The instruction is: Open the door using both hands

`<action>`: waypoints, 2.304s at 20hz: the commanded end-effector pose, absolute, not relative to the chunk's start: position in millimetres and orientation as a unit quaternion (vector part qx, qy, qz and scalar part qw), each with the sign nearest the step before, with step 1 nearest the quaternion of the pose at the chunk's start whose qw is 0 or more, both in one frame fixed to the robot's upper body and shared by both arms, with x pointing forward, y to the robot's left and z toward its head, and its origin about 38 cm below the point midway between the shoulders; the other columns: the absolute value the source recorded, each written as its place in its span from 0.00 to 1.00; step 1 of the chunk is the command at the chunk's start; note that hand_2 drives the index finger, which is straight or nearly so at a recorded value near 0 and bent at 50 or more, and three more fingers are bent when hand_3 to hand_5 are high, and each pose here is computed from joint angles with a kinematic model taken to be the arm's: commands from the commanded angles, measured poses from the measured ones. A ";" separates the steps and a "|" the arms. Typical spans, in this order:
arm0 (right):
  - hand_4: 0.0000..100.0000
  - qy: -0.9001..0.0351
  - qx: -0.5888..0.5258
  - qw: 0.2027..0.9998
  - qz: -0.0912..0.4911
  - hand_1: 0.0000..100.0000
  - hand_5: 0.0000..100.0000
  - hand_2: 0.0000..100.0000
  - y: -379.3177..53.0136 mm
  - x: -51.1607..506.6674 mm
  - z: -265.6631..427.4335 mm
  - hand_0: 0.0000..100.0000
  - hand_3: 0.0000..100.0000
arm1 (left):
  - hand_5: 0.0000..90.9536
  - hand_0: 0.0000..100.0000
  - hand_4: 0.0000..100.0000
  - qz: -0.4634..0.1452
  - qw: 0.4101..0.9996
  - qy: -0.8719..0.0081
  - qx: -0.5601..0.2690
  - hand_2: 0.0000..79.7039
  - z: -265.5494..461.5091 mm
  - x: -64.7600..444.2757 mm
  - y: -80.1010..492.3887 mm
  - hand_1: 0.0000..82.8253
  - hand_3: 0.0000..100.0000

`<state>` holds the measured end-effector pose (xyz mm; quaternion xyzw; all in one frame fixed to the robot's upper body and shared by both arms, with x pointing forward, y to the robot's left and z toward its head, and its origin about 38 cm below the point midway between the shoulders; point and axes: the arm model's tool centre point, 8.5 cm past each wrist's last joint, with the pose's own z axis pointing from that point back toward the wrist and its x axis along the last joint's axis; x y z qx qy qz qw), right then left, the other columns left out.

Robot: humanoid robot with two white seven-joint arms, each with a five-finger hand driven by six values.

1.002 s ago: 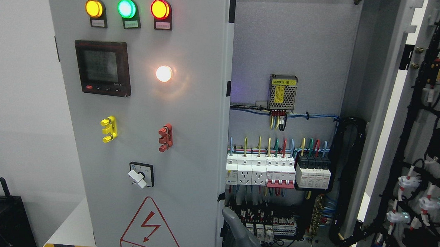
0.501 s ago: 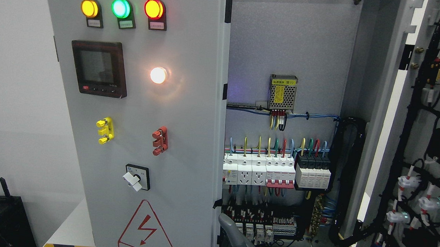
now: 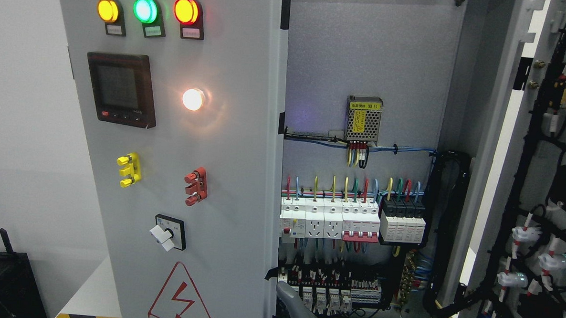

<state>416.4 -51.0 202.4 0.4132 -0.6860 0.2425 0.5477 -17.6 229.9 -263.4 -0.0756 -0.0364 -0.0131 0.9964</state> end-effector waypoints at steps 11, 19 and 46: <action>0.00 -0.673 0.458 0.519 0.261 0.00 0.00 0.00 -32.2 382.5 205.9 0.23 0.00 | 0.00 0.00 0.03 -0.013 0.996 -0.035 -0.076 0.00 -263.4 -18.2 229.9 0.00 0.00; 0.00 -0.667 0.466 0.512 0.275 0.00 0.00 0.00 -34.1 371.0 202.5 0.23 0.00 | 0.00 0.00 0.03 -0.013 0.996 -0.036 -0.076 0.00 -263.4 -17.6 229.9 0.00 0.00; 0.00 -0.630 0.509 0.494 0.317 0.00 0.00 0.00 -5.2 336.3 192.9 0.23 0.00 | 0.00 0.00 0.03 -0.013 0.996 -0.036 -0.076 0.00 -263.4 -17.6 229.9 0.00 0.00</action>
